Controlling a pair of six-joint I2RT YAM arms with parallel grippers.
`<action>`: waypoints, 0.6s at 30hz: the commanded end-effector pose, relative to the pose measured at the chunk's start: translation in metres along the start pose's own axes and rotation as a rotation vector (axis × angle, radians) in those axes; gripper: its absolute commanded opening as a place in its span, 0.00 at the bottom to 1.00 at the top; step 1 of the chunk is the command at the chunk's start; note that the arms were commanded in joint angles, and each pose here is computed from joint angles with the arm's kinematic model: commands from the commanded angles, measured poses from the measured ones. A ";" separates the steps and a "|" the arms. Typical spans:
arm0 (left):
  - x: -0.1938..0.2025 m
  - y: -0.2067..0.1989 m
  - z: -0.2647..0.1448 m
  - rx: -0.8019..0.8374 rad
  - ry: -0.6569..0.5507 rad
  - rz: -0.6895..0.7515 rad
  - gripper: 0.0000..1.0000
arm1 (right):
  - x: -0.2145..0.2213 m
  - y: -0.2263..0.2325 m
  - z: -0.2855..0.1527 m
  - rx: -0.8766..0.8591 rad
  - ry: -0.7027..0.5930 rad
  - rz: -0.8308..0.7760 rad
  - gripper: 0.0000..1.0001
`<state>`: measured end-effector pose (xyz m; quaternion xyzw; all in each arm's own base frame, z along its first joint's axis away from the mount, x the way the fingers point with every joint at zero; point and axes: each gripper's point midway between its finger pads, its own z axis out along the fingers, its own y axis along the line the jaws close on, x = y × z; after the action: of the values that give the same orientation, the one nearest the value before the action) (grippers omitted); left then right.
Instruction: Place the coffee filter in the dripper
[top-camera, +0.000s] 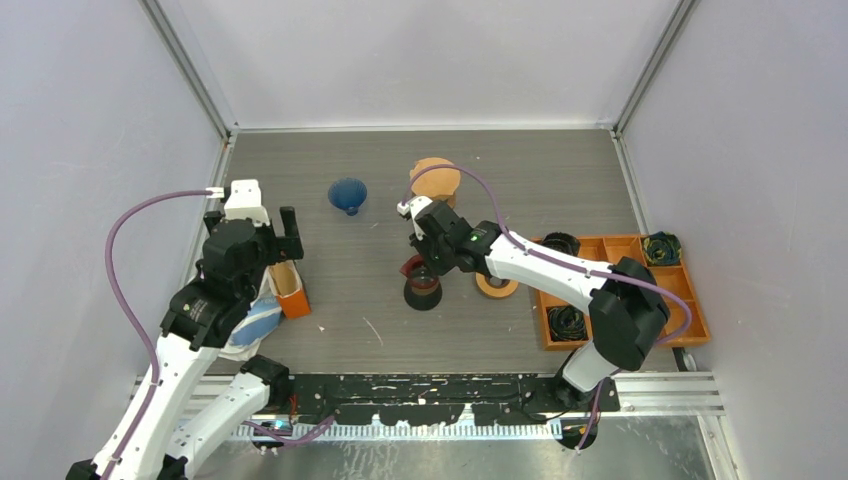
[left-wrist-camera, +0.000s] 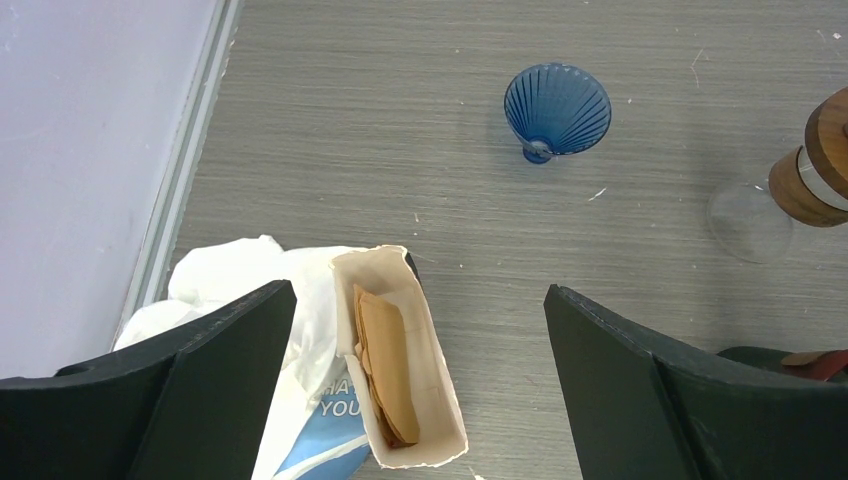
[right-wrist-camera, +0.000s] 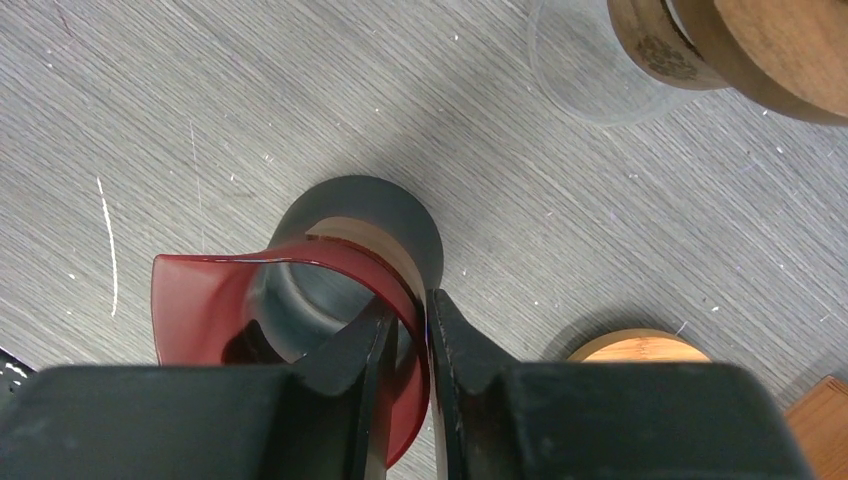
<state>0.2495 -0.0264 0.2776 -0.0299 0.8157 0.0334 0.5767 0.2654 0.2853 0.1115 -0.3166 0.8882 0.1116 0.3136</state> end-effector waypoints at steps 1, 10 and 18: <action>-0.013 -0.001 0.002 0.000 -0.051 -0.024 0.99 | -0.030 0.005 -0.004 -0.012 -0.095 0.000 0.25; -0.012 -0.003 0.002 0.009 -0.047 -0.021 0.99 | -0.042 0.006 -0.021 -0.023 -0.142 0.023 0.42; -0.013 -0.003 0.002 0.010 -0.047 -0.024 0.99 | -0.052 -0.008 -0.059 0.029 -0.209 0.057 0.53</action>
<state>0.2500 -0.0272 0.2766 -0.0285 0.8168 0.0326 0.5752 0.2662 0.2837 0.1375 -0.3047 0.8795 0.1245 0.3437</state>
